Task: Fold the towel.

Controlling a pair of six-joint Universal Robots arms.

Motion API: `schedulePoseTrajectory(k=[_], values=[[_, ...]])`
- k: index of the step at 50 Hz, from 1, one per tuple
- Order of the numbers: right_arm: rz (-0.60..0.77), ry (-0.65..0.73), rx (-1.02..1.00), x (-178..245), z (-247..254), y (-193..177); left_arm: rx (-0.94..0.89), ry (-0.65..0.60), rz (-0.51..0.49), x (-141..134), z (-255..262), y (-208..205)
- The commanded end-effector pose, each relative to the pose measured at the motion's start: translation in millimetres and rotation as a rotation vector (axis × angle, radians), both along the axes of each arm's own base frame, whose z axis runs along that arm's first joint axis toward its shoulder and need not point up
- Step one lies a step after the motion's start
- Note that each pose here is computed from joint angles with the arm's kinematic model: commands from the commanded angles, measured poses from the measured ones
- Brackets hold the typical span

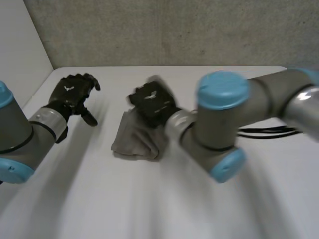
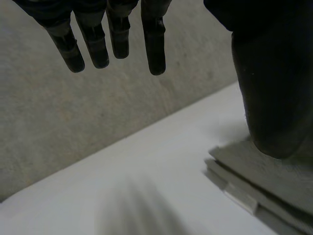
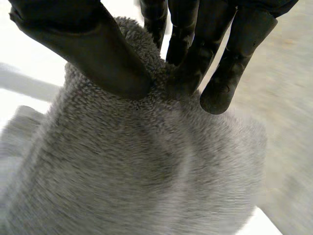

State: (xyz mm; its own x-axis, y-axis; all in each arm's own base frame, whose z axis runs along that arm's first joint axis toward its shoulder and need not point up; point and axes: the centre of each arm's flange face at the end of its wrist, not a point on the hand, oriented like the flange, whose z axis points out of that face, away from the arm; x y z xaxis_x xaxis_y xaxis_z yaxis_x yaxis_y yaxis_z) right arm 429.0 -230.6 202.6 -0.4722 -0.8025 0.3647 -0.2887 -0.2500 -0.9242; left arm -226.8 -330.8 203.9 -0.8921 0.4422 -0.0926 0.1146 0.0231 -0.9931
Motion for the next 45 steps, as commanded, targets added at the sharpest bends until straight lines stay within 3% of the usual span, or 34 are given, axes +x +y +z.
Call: schedulePoseTrajectory(k=[1,5,11,18,22,27,36,45], values=[[0.106,0.168,-0.007,40,-56,37,0.006,0.043,0.025,6,4,-7],[0.011,0.245,-0.009,33,-65,30,0.013,0.040,0.020,5,0,-7],[-0.082,0.226,-0.014,20,-44,14,0.001,0.044,0.014,1,2,-12],[-0.227,0.039,0.107,-28,1,-25,0.034,0.062,-0.059,-27,-11,-8],[-0.231,-0.028,0.166,-38,-7,-36,0.115,0.095,-0.110,-45,-33,3],[-0.224,-0.013,0.215,-37,-35,-42,0.192,0.085,-0.143,-58,-59,15],[-0.241,0.048,0.282,-31,-88,-51,0.285,0.052,-0.133,-57,-92,21],[-0.256,0.032,0.338,-35,-78,-49,0.267,0.059,-0.118,-52,-77,17]])
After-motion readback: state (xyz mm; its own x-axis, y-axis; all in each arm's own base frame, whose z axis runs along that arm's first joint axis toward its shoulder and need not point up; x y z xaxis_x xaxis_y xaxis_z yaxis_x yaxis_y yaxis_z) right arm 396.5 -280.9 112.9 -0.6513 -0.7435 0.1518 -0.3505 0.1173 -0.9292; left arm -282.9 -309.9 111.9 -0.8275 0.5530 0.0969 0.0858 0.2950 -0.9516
